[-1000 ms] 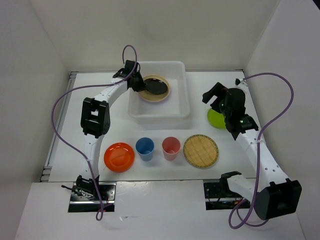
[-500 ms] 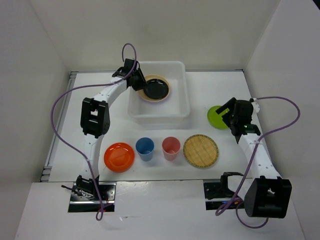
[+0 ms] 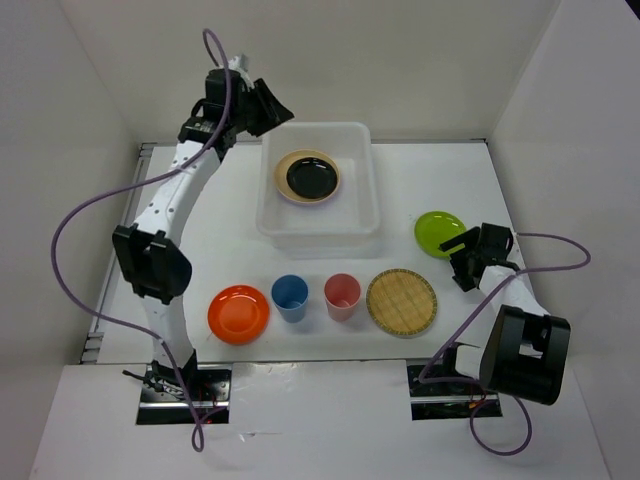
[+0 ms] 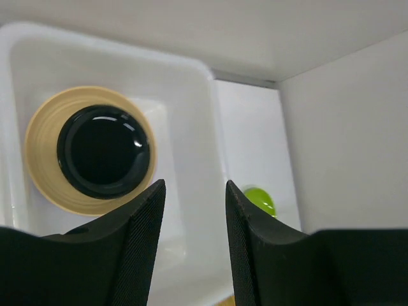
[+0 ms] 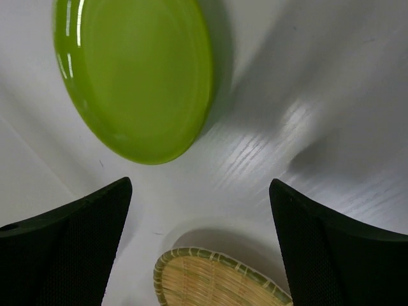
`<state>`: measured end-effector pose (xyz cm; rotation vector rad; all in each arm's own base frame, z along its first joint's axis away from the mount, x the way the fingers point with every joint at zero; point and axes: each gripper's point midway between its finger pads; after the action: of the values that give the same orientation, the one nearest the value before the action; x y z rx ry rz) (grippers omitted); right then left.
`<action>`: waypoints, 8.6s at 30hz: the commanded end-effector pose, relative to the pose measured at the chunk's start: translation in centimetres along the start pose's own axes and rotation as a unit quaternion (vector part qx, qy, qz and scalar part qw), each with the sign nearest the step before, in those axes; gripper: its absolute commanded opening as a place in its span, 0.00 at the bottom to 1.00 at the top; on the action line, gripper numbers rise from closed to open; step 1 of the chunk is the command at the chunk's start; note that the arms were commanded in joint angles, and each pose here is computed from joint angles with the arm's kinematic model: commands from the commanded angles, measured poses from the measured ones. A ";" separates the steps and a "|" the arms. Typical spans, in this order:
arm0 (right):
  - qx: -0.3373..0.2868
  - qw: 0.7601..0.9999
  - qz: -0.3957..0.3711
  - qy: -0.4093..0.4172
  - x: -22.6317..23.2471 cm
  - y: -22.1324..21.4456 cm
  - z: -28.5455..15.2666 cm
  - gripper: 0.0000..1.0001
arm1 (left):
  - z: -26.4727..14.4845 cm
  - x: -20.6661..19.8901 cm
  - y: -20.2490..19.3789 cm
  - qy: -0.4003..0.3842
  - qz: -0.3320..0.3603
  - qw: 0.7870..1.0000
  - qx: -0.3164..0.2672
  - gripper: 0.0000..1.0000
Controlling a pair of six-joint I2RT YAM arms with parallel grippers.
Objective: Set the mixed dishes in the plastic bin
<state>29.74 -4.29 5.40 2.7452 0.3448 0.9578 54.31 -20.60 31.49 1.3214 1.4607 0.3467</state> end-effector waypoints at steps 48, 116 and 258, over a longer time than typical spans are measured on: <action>-0.029 0.972 0.098 0.213 11.3 5.5 -4.4 0.00 | -17.3 -4.3 5.0 -0.103 0.008 0.988 -0.117 0.49; 0.062 0.955 -0.246 0.156 32.8 -25.0 7.1 0.76 | -25.6 7.2 -12.1 0.034 0.036 0.998 0.049 0.51; 0.221 0.799 -0.555 0.068 5.3 -24.1 -14.1 0.56 | -12.0 -1.2 -5.1 0.117 0.273 0.939 0.173 0.52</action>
<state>21.59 21.42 13.27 2.0842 2.0968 0.7527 43.37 -18.70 27.10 2.1447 1.4289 0.5914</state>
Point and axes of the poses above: each gripper's point midway between its finger pads, its own z axis out along the fingers, its own x axis along the line the jaws close on, y = z × x, and after that the axes turned 11 degrees about z, right-handed
